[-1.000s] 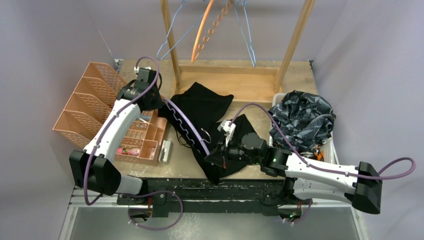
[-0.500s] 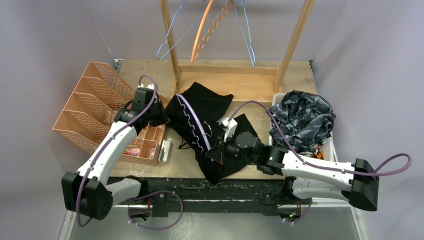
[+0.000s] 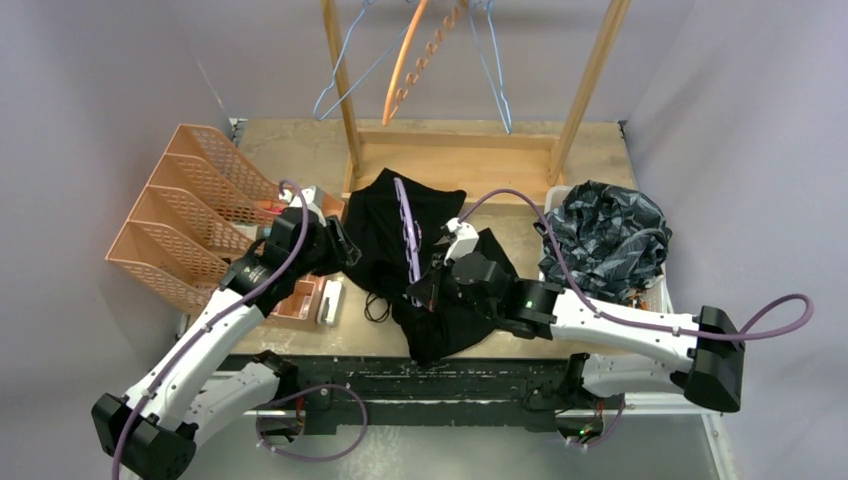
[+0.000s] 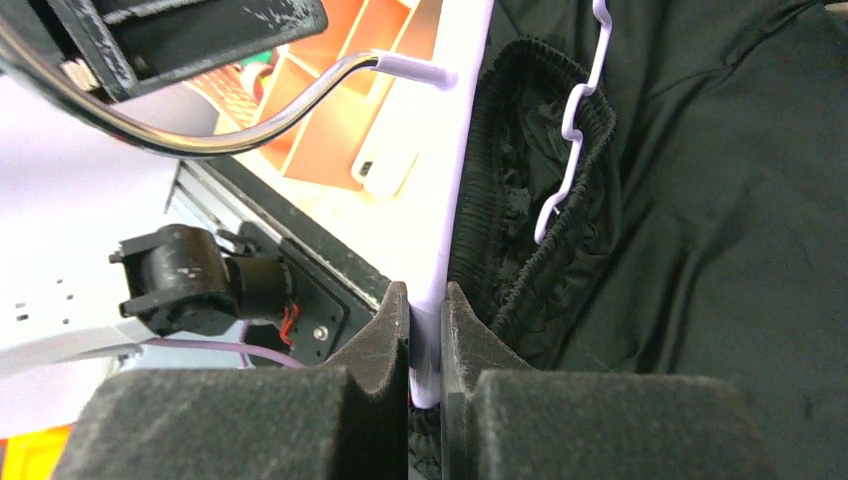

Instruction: Remove the shorts from the hanger

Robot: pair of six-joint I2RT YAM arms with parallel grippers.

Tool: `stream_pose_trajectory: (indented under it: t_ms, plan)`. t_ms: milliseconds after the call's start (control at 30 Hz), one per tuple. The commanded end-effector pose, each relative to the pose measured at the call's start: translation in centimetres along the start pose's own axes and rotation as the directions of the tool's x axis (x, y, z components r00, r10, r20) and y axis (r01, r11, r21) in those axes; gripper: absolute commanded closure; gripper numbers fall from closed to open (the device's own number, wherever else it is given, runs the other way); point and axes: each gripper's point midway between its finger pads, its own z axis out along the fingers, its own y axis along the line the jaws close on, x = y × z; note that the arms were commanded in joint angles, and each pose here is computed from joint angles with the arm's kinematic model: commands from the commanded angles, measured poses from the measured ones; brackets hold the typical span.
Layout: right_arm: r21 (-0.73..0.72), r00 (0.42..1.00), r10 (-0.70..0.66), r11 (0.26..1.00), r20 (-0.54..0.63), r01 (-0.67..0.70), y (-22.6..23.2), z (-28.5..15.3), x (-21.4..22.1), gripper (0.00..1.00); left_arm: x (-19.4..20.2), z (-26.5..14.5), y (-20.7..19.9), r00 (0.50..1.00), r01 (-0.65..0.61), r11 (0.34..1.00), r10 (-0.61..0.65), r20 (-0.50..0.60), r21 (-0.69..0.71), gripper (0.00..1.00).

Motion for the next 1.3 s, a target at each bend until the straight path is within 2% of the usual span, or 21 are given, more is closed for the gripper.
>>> stream_pose_trajectory:
  t_ms: [0, 133, 333, 500, 600, 667, 733, 867, 1033, 1200, 1267]
  plan:
    - [-0.086, 0.98, 0.129, 0.989, 0.15, -0.117, 2.5, -1.3, -4.0, 1.0, 0.3, -0.6, -1.8, 0.999, 0.045, 0.995, -0.044, -0.02, 0.086, 0.57]
    - [-0.005, 0.966, 0.199, 0.98, 0.165, -0.201, 0.8, -0.6, -3.7, 1.0, 0.7, -2.1, -4.2, 0.997, 0.079, 0.975, -0.075, -0.027, 0.207, 0.56]
    - [0.036, 0.951, 0.25, 0.965, 0.182, -0.26, 0.1, 0.6, -3.3, 1.0, 3.8, -2.4, -4.7, 0.995, 0.093, 0.97, -0.084, -0.052, 0.224, 0.47]
    - [0.103, 0.956, 0.246, 0.959, 0.158, -0.264, -0.1, 1.9, -3.0, 1.0, 6.3, -2.3, -7.8, 0.999, 0.044, 0.967, -0.037, -0.034, 0.251, 0.45]
    - [0.12, 0.95, 0.263, 0.951, 0.166, -0.284, -0.2, 2.1, -3.1, 1.0, 6.5, -2.6, -8.7, 1.0, 0.016, 0.972, -0.014, -0.01, 0.236, 0.45]
    - [0.123, 0.947, 0.268, 0.949, 0.178, -0.292, -0.2, 2.0, -3.4, 1.0, 6.4, -2.7, -9.8, 1.0, 0.03, 0.96, -0.028, -0.011, 0.277, 0.45]
    - [0.138, 0.945, 0.269, 0.945, 0.188, -0.296, -0.6, 2.0, -3.5, 1.0, 7.4, -2.3, -10.6, 0.999, 0.042, 0.948, -0.029, -0.044, 0.315, 0.46]
    - [0.132, 0.94, 0.279, 0.942, 0.198, -0.308, -0.8, 2.0, -3.9, 1.0, 9.6, -1.5, -9.6, 0.996, 0.026, 0.958, 0.0, -0.092, 0.286, 0.47]
    - [0.129, 0.938, 0.287, 0.941, 0.193, -0.314, -1.0, 2.1, -3.8, 1.0, 13.0, -1.2, -10.1, 0.98, 0.06, 0.929, 0.015, -0.199, 0.364, 0.49]
    - [0.156, 0.935, 0.297, 0.932, 0.195, -0.329, -1.8, 1.7, -3.4, 1.0, 16.3, 0.3, -7.4, 0.949, -0.038, 0.96, 0.122, -0.292, 0.277, 0.48]
    - [0.173, 0.931, 0.296, 0.927, 0.215, -0.334, -2.2, 1.0, -3.9, 1.0, 17.8, 1.0, -6.5, 0.928, -0.067, 0.966, 0.152, -0.339, 0.251, 0.54]
